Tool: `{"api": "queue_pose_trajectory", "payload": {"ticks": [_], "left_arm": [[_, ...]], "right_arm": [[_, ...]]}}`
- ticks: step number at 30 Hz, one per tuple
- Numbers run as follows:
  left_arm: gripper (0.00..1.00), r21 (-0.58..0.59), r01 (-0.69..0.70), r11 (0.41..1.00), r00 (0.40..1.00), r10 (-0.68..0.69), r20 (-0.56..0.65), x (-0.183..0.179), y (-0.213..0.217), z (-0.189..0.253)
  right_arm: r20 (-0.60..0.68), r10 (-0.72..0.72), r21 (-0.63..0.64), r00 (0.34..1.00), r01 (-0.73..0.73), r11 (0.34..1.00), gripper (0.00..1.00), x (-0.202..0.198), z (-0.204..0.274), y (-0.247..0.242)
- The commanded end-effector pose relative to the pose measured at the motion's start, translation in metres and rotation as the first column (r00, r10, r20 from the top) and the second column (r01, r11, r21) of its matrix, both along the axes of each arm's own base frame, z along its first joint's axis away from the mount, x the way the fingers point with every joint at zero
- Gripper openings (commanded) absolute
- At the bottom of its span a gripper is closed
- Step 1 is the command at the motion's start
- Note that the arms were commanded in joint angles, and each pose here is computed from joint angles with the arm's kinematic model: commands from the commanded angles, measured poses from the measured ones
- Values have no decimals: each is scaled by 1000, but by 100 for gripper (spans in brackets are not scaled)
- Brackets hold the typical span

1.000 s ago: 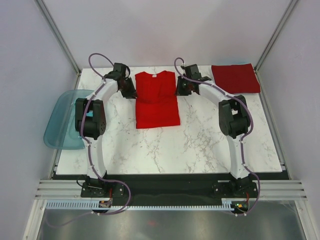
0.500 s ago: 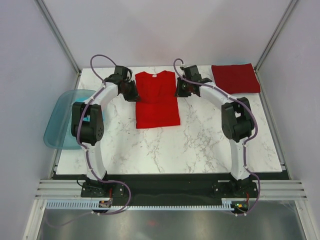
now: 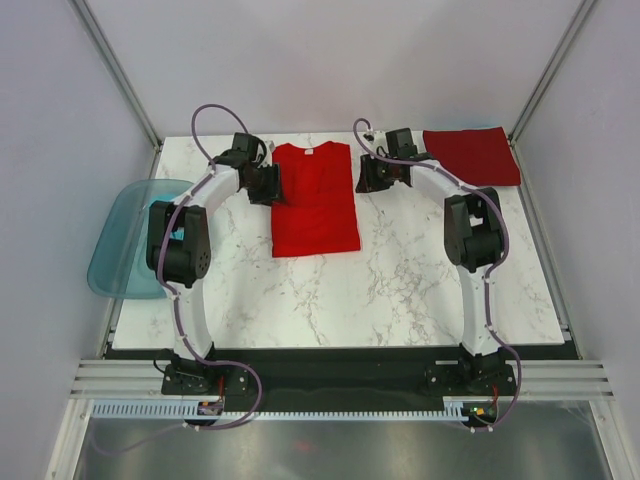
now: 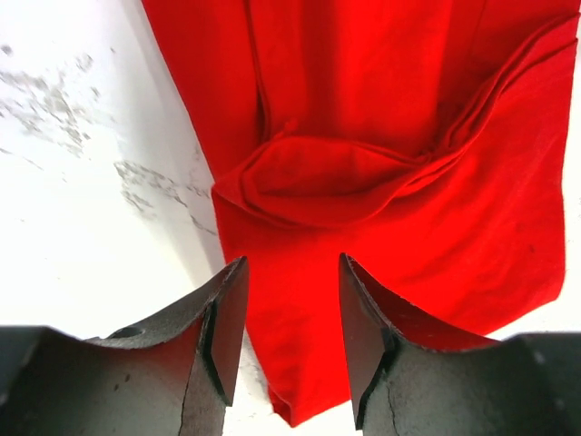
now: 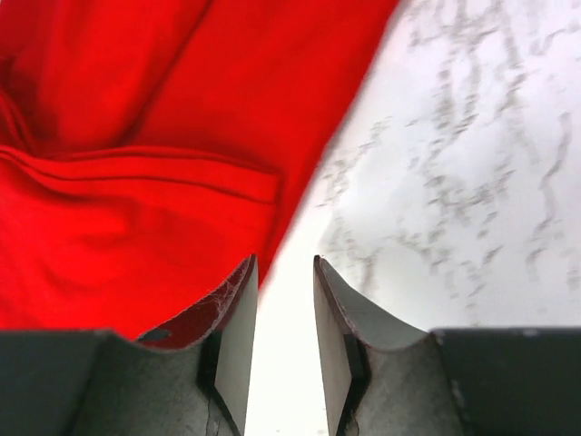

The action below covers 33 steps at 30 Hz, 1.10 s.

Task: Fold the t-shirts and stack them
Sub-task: Fold the tshirt

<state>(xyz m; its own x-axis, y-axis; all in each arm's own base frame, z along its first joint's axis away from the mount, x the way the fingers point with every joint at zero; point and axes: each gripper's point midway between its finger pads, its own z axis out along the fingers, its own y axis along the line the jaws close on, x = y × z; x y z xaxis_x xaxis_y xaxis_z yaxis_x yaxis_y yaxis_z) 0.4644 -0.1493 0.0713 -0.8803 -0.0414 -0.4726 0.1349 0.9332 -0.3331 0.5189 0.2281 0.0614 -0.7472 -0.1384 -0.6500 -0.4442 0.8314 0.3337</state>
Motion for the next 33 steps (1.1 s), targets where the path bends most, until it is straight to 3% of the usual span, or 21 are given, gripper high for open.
{"api": "queue_pose_trajectory", "payload": {"ticks": [1, 10, 27, 31, 33], "left_arm": [[52, 67, 70, 995, 992, -76, 97, 25, 10, 4], [54, 105, 135, 985, 980, -148, 129, 42, 12, -2], [31, 110, 145, 983, 977, -160, 140, 63, 9, -13], [22, 134, 130, 982, 980, -148, 133, 64, 13, -19], [21, 145, 123, 982, 982, -141, 127, 64, 15, -22]], "right_arm": [[100, 147, 46, 984, -152, 987, 39, 17, 11, 6], [151, 273, 133, 950, -293, 947, 41, 23, 12, 25], [157, 295, 165, 942, -320, 933, 42, 33, -9, 33], [152, 293, 164, 944, -316, 935, 38, 33, -12, 34], [147, 280, 157, 949, -302, 940, 27, 36, -15, 33]]}}
